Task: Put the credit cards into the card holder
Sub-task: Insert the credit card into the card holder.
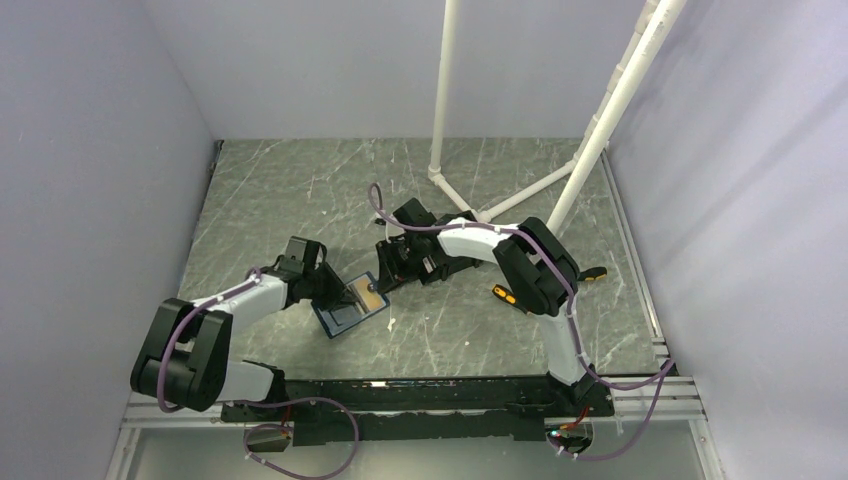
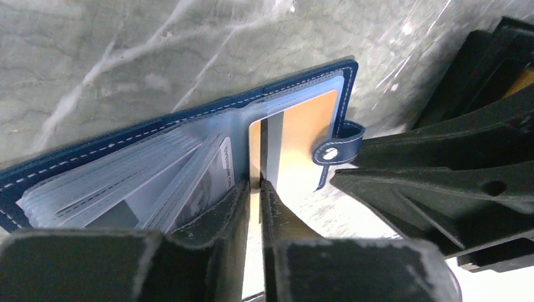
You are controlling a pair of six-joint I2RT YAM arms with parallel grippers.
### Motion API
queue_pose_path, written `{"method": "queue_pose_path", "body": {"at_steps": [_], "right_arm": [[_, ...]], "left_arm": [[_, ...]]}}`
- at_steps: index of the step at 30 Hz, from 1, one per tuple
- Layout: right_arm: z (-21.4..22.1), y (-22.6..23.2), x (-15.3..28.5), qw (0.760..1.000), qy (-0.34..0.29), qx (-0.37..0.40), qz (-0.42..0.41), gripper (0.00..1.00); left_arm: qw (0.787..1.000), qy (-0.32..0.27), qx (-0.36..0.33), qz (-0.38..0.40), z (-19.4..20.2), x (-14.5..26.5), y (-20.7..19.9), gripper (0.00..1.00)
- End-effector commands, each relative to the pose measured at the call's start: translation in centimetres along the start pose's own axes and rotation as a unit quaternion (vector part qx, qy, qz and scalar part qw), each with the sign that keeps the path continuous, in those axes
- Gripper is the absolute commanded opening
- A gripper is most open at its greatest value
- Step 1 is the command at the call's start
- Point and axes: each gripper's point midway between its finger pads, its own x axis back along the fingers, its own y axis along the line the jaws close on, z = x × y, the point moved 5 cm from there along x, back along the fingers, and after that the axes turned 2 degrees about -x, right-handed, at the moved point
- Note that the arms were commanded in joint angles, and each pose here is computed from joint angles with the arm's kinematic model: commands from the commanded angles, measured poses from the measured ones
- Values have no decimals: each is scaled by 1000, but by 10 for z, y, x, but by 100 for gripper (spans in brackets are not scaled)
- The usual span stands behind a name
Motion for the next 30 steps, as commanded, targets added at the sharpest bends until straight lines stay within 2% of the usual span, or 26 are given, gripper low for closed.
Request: {"method": "queue_pose_path", "body": {"at_steps": [1, 4, 8, 12, 15, 20, 22, 25, 30], "right_arm": [[-9, 10, 12, 999, -25, 25, 15, 31], [-11, 11, 28, 997, -39, 42, 47, 35], [-12, 30, 41, 997, -56, 50, 22, 41], [-26, 52, 44, 994, -93, 65, -8, 51], [-39, 62, 27, 995, -83, 59, -15, 52], [-41, 80, 7, 996, -84, 26, 26, 50], [-35, 80, -1, 995, -87, 1, 55, 44], [-23, 77, -14, 993, -84, -14, 82, 36], [-14, 63, -22, 989, -77, -8, 127, 31]], "left_arm": [[999, 20, -15, -33, 8, 11, 4, 23], [998, 15, -22, -60, 10, 25, 10, 37], [998, 2, -37, -49, 8, 41, 2, 43], [998, -7, -47, -51, 2, 50, -6, 41], [997, -10, -51, -57, 0, 52, -7, 29], [996, -20, -50, -73, 2, 57, 0, 24], [995, -35, -49, -75, 1, 63, 3, 25], [994, -56, -47, -77, 0, 69, 5, 39], [997, -41, -58, -23, 2, 64, -6, 42]]}}
